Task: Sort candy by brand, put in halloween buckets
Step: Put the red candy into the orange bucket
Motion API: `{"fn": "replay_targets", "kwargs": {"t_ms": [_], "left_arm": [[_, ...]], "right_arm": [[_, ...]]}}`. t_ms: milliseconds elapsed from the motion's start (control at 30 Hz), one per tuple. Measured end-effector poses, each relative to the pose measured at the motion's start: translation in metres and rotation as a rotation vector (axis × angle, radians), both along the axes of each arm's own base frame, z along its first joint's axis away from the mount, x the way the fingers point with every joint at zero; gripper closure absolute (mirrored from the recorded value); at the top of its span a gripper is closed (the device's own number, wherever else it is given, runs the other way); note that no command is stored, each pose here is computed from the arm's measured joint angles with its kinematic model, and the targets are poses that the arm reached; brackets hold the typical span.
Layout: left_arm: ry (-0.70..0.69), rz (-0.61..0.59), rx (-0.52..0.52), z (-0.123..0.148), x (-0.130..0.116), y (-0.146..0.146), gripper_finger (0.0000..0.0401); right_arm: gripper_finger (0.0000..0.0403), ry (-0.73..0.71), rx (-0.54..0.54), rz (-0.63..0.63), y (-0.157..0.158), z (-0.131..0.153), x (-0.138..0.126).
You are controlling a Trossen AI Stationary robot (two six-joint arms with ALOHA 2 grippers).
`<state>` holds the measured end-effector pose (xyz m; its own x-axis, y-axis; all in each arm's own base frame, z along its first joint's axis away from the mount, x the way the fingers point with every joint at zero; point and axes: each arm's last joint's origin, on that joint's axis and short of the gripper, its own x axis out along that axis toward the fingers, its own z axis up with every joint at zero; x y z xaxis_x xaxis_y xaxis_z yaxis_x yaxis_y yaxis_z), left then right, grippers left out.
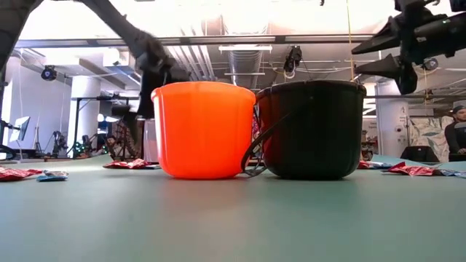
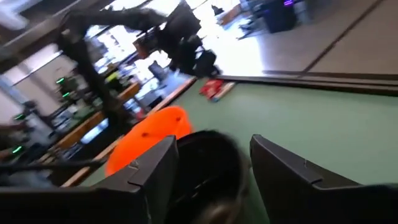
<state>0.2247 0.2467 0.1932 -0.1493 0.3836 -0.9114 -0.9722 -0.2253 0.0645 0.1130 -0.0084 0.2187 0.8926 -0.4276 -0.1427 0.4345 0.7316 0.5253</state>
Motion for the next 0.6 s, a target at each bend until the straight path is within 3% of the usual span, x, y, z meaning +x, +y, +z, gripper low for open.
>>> {"fn": "replay_targets", "kwargs": {"t_ms": [167,367,467,600], "left_arm": [[-0.088,0.180,0.062,-0.038,-0.018,0.000,0.0136],[-0.135,0.244,0.102,-0.061,-0.027,-0.005,0.0142],[-0.137,0.273,0.103,-0.064,-0.030,-0.008,0.0165],[-0.114,0.262,0.096,-0.068,-0.031,-0.014,0.0225]], "right_arm": [[0.0204,0.084,-0.039,-0.113,-0.002,0.001,0.011],[0.0204,0.130,0.002,-0.128,-0.002,-0.003,0.022],[0.0204,0.138,0.016,-0.129,-0.002,-0.003,0.025],[0.0204,0.143,0.011,-0.127,-0.002,0.000,0.027]]}}
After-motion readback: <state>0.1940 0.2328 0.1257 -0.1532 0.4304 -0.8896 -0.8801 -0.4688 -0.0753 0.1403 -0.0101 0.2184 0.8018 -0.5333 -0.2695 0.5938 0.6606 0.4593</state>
